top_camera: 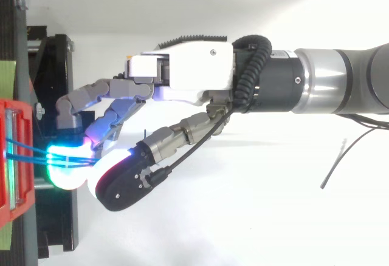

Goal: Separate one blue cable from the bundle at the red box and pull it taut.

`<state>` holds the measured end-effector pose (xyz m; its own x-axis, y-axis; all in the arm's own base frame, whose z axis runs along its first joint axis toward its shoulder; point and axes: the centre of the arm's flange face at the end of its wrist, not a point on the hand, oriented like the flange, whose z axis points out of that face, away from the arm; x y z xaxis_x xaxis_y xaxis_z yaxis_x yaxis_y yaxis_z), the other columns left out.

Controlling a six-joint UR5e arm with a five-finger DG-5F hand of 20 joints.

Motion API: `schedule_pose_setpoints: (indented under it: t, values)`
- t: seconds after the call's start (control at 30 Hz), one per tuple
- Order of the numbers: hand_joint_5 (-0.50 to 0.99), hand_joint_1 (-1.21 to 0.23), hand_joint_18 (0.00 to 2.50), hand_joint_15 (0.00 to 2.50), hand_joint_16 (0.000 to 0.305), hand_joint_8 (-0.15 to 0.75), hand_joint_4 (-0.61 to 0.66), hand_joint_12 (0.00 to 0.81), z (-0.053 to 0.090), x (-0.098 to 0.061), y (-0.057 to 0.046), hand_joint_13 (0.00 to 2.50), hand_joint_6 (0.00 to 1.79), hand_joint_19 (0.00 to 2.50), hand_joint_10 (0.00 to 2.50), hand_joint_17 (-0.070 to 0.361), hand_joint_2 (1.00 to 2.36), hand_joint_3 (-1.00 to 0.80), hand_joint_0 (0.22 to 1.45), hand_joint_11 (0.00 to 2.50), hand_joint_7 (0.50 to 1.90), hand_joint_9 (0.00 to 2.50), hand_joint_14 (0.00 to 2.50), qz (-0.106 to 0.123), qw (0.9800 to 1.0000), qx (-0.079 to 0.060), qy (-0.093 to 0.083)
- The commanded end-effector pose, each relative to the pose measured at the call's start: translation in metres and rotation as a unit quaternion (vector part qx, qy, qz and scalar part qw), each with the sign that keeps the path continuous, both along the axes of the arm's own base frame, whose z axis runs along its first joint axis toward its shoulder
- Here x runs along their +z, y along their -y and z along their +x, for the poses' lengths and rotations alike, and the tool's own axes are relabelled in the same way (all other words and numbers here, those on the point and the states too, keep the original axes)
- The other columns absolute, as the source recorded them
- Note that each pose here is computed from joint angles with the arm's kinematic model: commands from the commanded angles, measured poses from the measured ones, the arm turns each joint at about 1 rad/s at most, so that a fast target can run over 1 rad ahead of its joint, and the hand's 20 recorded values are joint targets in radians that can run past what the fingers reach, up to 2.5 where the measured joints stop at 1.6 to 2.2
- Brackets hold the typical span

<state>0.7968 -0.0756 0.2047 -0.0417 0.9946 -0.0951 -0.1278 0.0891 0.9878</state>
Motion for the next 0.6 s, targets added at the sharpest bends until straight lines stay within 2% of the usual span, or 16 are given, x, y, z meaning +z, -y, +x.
schedule_pose_setpoints:
  t: [0.0,0.4,0.57]
  values:
    - [-0.16,-0.63,0.61,0.55,0.050,0.253,0.15,0.329,-0.0003,-0.0001,0.0014,0.75,0.59,0.74,0.02,0.113,1.01,-0.38,0.60,0.88,1.17,0.77,0.02,-0.001,1.0000,-0.001,-0.001]
    - [-0.17,-0.63,0.64,0.55,0.050,0.245,0.16,0.324,-0.0003,0.0003,0.0039,0.77,0.67,0.74,0.02,0.112,1.01,-0.35,0.63,0.91,1.07,0.79,0.02,-0.001,1.0000,-0.003,0.000]
    - [-0.16,-0.56,0.64,0.56,0.050,0.251,0.18,0.329,0.0001,0.0010,0.0038,0.78,0.68,0.75,0.02,0.113,1.01,-0.43,0.59,0.89,1.07,0.81,0.02,-0.001,1.0000,-0.003,0.001]
